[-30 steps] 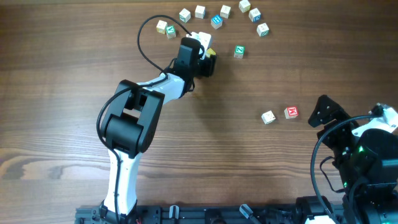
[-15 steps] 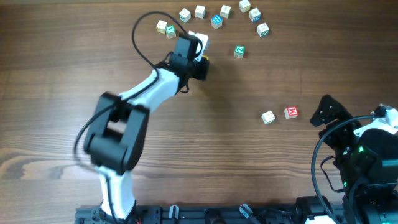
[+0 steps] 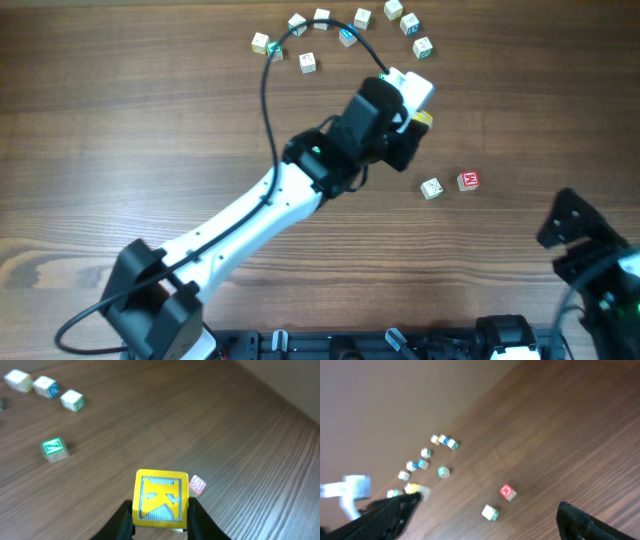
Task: Form a tower
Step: 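Carry the yellow K block right and place it on the stack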
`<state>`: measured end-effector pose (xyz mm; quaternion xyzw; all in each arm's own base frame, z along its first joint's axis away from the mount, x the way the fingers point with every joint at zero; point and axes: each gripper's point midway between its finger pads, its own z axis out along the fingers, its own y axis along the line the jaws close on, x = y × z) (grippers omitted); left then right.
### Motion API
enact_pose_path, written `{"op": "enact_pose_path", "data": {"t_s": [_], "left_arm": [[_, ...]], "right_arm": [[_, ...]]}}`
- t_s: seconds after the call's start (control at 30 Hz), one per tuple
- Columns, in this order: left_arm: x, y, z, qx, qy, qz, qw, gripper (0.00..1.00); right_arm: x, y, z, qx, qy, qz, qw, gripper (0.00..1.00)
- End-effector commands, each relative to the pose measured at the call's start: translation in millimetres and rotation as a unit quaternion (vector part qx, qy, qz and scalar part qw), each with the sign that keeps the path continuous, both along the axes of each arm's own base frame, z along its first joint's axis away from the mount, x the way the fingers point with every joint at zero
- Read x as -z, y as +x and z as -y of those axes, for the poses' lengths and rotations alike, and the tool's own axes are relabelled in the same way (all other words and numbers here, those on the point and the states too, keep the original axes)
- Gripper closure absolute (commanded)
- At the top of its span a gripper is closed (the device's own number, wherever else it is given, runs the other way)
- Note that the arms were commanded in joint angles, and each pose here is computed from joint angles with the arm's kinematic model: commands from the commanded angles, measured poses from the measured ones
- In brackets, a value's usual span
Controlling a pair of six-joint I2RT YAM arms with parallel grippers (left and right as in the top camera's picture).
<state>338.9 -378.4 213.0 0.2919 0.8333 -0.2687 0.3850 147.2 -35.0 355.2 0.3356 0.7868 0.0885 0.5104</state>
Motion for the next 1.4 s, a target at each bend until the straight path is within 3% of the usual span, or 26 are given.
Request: {"op": "enact_pose_path", "data": {"t_s": [0.0, 0.2, 0.43, 0.67, 1.13, 1.37], "left_arm": [[23.9, -7.3, 26.9, 0.017, -0.005, -0.014, 1.0, 0.75], [73.3, -21.1, 74.6, 0.055, -0.005, -0.014, 0.998, 0.71], [128.3, -22.8, 88.7, 0.089, 0.033, -0.003, 0.995, 0.7], [126.6, -22.7, 99.2, 0.131, 0.039, 0.051, 0.989, 0.7], [133.4, -53.0, 130.2, 0.21, 0.004, 0.069, 0.975, 0.7], [151.2, -48.8, 126.3, 0.212, 0.018, 0.064, 0.975, 0.69]], "right_arm": [[-22.3, -19.2, 7.4, 0.007, -0.027, 0.019, 0.999, 0.0], [-13.0, -27.3, 10.3, 0.009, -0.038, -0.008, 0.999, 0.01], [-17.0, -27.9, 18.9, 0.033, -0.05, -0.002, 0.998, 0.0], [-18.1, -27.1, 18.6, 0.041, -0.032, 0.006, 0.999, 0.0], [-12.9, -30.0, 18.9, 0.044, -0.027, -0.005, 0.999, 0.01], [-10.2, -31.5, 19.0, 0.044, -0.028, -0.011, 0.999, 0.01]]}}
